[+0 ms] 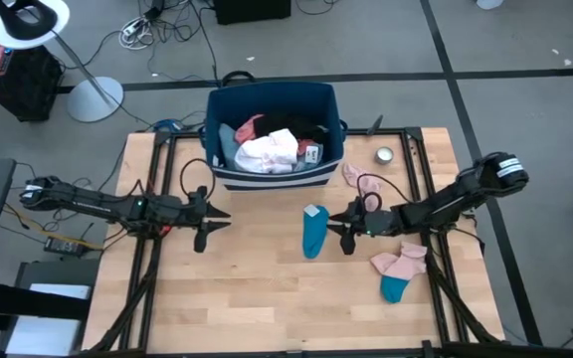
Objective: Sort clothes
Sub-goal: Put the left blue sock into the blue bin
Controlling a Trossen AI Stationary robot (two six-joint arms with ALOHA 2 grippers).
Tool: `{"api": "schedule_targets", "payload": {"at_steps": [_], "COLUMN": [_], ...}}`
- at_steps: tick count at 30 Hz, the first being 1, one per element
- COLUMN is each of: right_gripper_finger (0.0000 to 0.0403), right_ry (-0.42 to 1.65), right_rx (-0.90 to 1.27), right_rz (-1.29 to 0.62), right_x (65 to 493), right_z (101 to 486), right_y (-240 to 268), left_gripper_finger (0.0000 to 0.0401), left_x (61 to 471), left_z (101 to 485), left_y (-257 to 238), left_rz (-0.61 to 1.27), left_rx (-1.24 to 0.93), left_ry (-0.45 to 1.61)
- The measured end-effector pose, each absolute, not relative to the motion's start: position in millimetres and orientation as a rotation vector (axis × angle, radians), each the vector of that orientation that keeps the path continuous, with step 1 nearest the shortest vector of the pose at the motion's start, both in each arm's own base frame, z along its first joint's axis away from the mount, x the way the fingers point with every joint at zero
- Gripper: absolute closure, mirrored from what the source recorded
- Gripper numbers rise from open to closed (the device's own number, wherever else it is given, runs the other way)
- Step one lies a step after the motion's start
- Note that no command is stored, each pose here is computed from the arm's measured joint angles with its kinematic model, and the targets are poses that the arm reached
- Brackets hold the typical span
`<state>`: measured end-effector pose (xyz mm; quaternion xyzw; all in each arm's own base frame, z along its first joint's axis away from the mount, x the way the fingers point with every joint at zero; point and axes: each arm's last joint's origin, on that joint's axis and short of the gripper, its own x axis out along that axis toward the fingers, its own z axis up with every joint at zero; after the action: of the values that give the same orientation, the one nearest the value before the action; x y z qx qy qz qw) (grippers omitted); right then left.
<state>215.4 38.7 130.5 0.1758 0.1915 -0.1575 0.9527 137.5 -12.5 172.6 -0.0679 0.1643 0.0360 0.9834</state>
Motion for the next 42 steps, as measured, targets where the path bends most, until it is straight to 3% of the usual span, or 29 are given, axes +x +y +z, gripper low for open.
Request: {"api": "schedule_targets", "payload": {"at_steps": [10,19,27,32,39,42], "right_gripper_finger": [0.0187,0.0184,0.0186,0.0233,0.0375,0.0388], "right_ry": [0.395,0.467,0.522,0.500,0.497,0.490], "right_rx": [0.272,0.126,0.141,0.158,0.173,0.191], "right_rz": [-0.351,-0.369,-0.400,-0.392,-0.362,-0.328], "right_x": [234,266,271,273,274,275], "right_z": [111,97,76,71,71,72], "right_y": [30,25,24,24,25,27], "left_gripper_finger": [0.0286,0.0286,0.0286,0.0286,0.0286,0.0286], "left_x": [124,117,109,101,96,97], "left_z": [155,157,161,163,169,168], "left_y": [-11,-10,-9,-8,-8,-8], "left_rz": [0.063,0.043,0.037,0.033,0.022,0.012], "left_rx": [-0.146,-0.105,-0.087,-0.090,-0.072,-0.075], "left_ry": [0.233,0.211,0.164,0.142,0.069,0.075]}}
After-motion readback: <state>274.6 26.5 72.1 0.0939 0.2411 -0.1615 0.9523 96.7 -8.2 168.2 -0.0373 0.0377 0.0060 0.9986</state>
